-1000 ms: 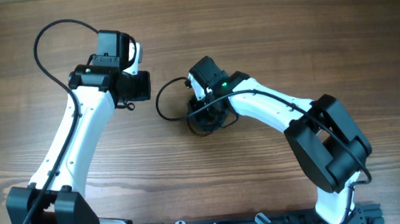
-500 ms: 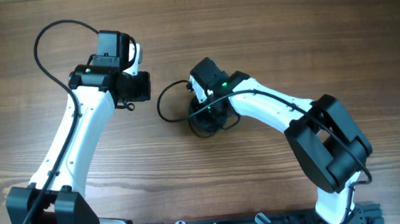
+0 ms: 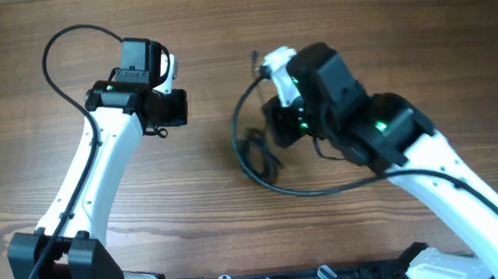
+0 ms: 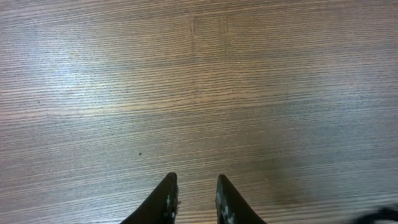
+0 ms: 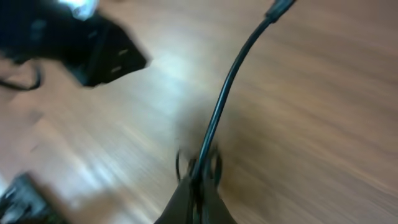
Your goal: Untangle cables
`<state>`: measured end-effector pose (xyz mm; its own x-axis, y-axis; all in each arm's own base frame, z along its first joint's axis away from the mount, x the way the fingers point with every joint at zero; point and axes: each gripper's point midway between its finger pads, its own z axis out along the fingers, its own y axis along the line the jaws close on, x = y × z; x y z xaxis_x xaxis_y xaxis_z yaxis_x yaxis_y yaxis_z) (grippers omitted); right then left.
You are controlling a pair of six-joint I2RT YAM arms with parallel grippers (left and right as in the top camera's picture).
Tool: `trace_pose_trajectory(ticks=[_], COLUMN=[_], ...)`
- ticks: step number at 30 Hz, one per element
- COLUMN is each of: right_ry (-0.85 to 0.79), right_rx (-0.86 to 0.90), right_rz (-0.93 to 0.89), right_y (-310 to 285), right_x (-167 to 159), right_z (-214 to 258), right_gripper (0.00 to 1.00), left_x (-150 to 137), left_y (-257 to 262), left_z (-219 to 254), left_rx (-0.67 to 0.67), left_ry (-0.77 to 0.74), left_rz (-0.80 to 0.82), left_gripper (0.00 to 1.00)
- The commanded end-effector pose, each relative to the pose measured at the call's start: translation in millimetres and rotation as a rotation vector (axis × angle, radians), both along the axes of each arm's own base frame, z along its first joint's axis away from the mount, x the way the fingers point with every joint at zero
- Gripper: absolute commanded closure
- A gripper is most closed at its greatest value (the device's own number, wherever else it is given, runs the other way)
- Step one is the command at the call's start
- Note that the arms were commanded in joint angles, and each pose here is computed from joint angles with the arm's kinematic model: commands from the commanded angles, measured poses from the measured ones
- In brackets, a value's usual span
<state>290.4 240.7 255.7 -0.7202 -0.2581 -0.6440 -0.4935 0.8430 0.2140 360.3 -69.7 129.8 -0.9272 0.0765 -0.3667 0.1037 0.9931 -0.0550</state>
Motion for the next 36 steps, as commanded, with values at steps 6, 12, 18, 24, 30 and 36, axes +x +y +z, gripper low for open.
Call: trace_pose_trajectory(ticks=[6,12,18,24,30,36], right_ry=[0.001,0.062,0.211,0.306,0.335,0.338], right_rx=[-0.156,-0.085,-0.243,-0.437,-0.429,-0.313], right_rz=[-0.465,-0.2,-0.21,-0.527,-0.605,-0.561], right_y=[-69.5,-15.8,-22.3,-81.6,-103.2,-96.1], right_x=[18.4,22.0,19.0,24.5,39.0,60.5], right_z=[-12.3,-30.2,-89.3,-128.3,-136.7,-138.5], right_gripper=[0.88,0.83,0.18,0.1,0.1,0.1], left_x=[0.5,-0.1,-3.8,-5.7,-11.1,-20.4], left_y=[3.0,3.1,3.8,4.1,-1.1,-8.7], left_z=[9.2,9.0,7.3,6.6,5.2,3.2], left_rx=[0.007,0.007,0.01,0.011,-0.018,-0.061], left_ry=[-0.025,-0.023,-0.006,0.002,0.026,0.067], left_rz=[-0.007,-0.007,-0.007,-0.007,-0.02,-0.038], left_gripper=[0.78,0.78,0.78,0.78,0.77,0.8])
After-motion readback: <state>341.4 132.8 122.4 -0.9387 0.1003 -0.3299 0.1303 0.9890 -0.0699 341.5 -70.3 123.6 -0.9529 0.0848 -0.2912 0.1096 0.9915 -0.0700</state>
